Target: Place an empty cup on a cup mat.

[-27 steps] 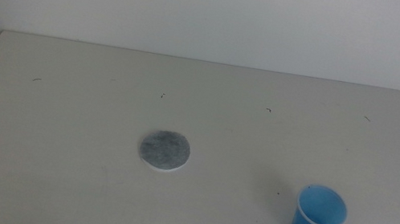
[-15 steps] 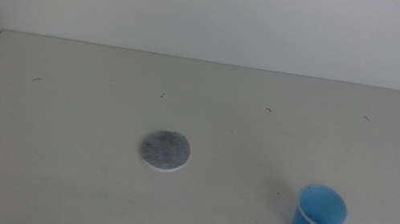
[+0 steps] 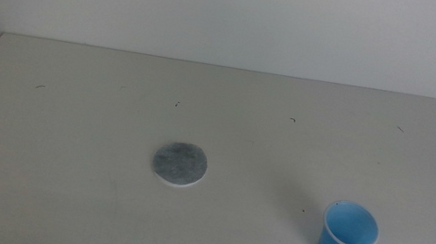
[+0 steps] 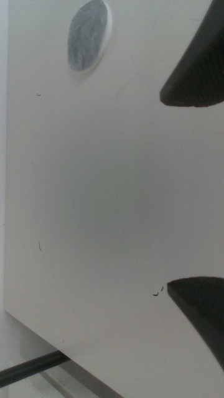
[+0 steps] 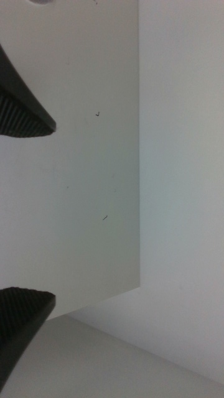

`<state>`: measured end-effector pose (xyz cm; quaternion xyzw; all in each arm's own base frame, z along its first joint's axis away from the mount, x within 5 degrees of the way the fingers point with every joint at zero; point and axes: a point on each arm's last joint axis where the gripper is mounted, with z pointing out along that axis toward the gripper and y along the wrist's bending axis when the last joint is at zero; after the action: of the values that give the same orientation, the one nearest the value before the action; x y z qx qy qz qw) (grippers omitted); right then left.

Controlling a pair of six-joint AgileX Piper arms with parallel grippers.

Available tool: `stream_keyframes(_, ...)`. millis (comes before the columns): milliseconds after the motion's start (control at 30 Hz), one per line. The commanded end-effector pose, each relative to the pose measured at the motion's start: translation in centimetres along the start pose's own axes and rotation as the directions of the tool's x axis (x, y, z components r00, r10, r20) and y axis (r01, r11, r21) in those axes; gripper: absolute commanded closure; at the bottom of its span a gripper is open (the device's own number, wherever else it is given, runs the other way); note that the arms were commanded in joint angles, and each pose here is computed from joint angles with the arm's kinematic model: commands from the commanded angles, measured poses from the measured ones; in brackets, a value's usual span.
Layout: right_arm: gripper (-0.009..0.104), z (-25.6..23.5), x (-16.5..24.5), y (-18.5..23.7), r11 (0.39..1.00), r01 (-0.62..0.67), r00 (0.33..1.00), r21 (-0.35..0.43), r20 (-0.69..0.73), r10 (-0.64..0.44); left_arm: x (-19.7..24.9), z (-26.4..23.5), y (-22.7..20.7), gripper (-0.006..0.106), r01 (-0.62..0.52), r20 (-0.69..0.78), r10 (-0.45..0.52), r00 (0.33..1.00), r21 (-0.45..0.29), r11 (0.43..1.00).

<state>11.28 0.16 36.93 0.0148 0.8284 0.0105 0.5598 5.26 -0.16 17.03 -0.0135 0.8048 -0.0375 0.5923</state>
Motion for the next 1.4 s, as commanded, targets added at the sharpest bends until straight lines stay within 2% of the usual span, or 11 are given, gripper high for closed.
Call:
stream_keyframes(0,0.033,0.1,-2.8,0.1,1.000,0.021,1.000,0.009,-0.006,-0.020,-0.8,-0.2,-0.1,-0.005,0.011,0.084,-0.011,0.996,0.011,1.000)
stream_keyframes(100,0.033,0.4,-5.1,0.2,1.000,0.009,0.996,0.014,-0.085,-0.008,-0.8,-0.2,-0.1,-0.005,0.011,0.084,-0.011,0.996,0.011,1.000)
stream_keyframes(367,0.033,2.2,-8.8,1.5,0.993,-0.108,0.964,-0.054,-0.249,0.091,-0.8,-0.2,-0.1,-0.005,0.011,0.084,-0.011,0.996,0.011,1.000)
stream_keyframes(500,0.033,3.8,-10.3,1.7,0.987,-0.158,0.954,-0.041,-0.266,0.141,-0.8,-0.2,-0.1,-0.005,0.011,0.084,-0.011,0.996,0.011,1.000)
stream_keyframes(633,0.033,5.4,-10.9,1.8,0.981,-0.194,0.923,-0.012,-0.341,0.178,-0.8,-0.2,-0.1,-0.005,0.011,0.084,-0.011,0.996,0.011,1.000)
stream_keyframes(800,0.033,8.2,-10.3,2.8,0.987,-0.158,0.881,-0.016,-0.453,0.134,-0.8,-0.2,-0.1,-0.005,0.011,0.084,-0.011,0.996,0.011,1.000)
stream_keyframes(1167,0.033,14.0,-7.2,7.4,0.991,-0.082,0.773,-0.110,-0.635,-0.006,-0.8,-0.2,-0.1,-0.005,0.011,0.084,-0.011,0.996,0.011,1.000)
stream_keyframes(1367,0.033,16.8,-5.0,8.7,0.993,-0.083,0.696,-0.086,-0.718,-0.004,-0.8,-0.2,-0.1,-0.005,0.011,0.084,-0.011,0.996,0.011,1.000)
